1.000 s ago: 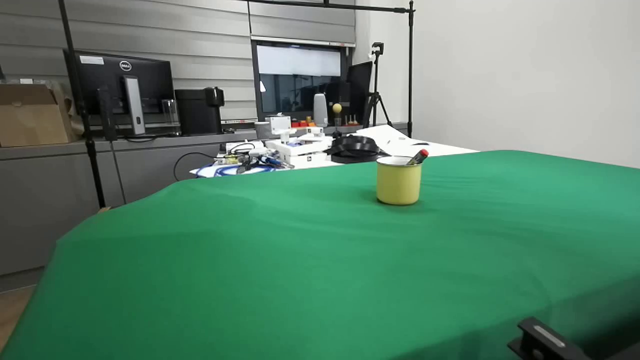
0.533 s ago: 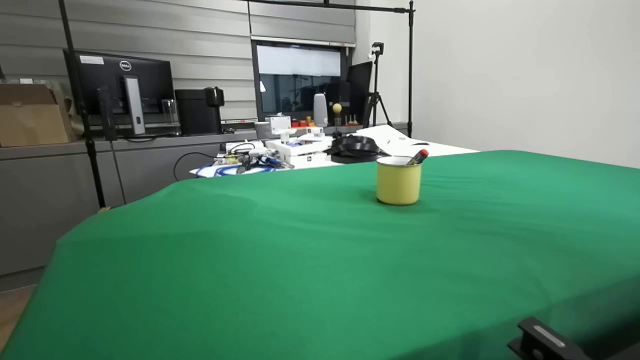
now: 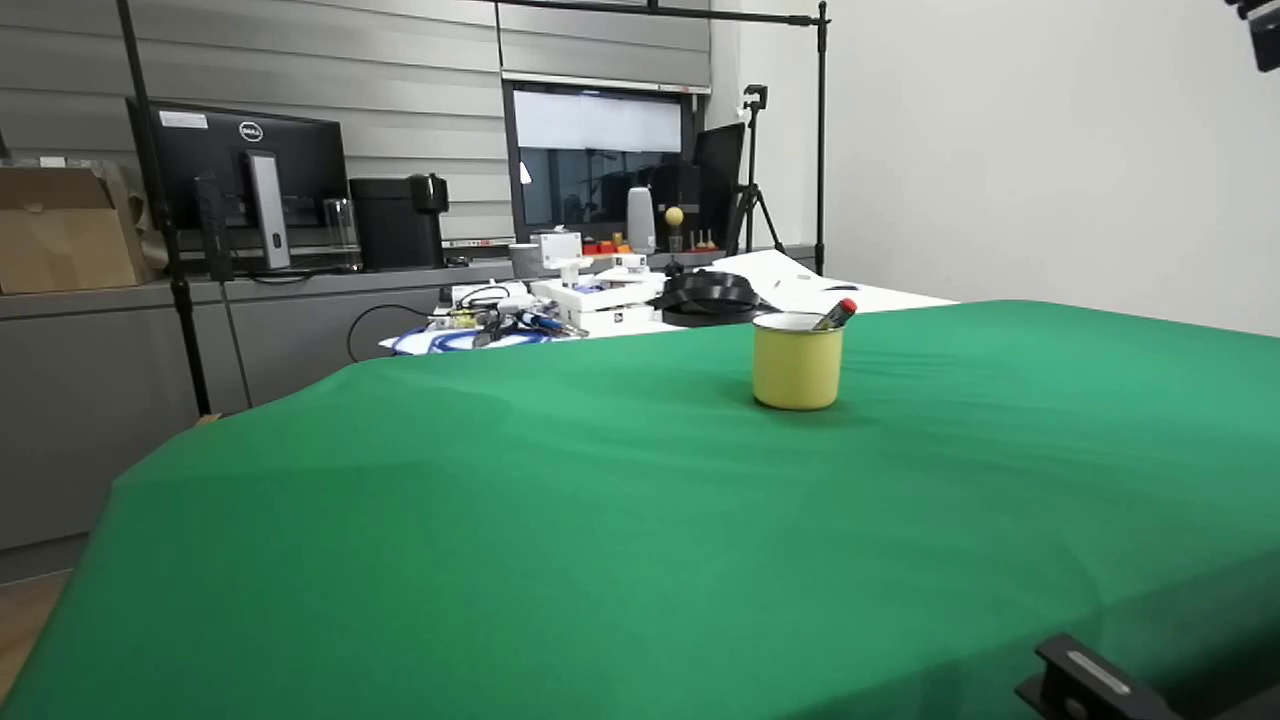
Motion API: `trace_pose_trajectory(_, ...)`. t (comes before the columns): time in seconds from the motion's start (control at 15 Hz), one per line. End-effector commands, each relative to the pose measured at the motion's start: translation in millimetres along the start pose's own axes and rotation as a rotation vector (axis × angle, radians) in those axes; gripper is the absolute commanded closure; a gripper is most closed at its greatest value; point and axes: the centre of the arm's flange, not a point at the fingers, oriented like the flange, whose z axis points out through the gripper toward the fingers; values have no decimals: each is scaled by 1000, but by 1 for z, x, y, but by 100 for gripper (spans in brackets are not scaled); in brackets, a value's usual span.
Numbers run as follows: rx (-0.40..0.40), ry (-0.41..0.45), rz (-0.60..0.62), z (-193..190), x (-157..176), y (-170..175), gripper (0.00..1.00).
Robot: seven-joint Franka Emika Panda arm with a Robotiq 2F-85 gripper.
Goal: Remove the marker from the cup and put it on the table
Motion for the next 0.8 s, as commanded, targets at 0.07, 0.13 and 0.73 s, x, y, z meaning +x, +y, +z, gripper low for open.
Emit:
trace_pose_trajectory(0.07, -116, -88, -127, -29, 74, -42, 0)
trace_pose_trajectory(0.13, -128, -118, -167, -30, 89, -56, 0)
trace_pose_trajectory(0.73, -258, -314, -371, 0, 196, -158, 0)
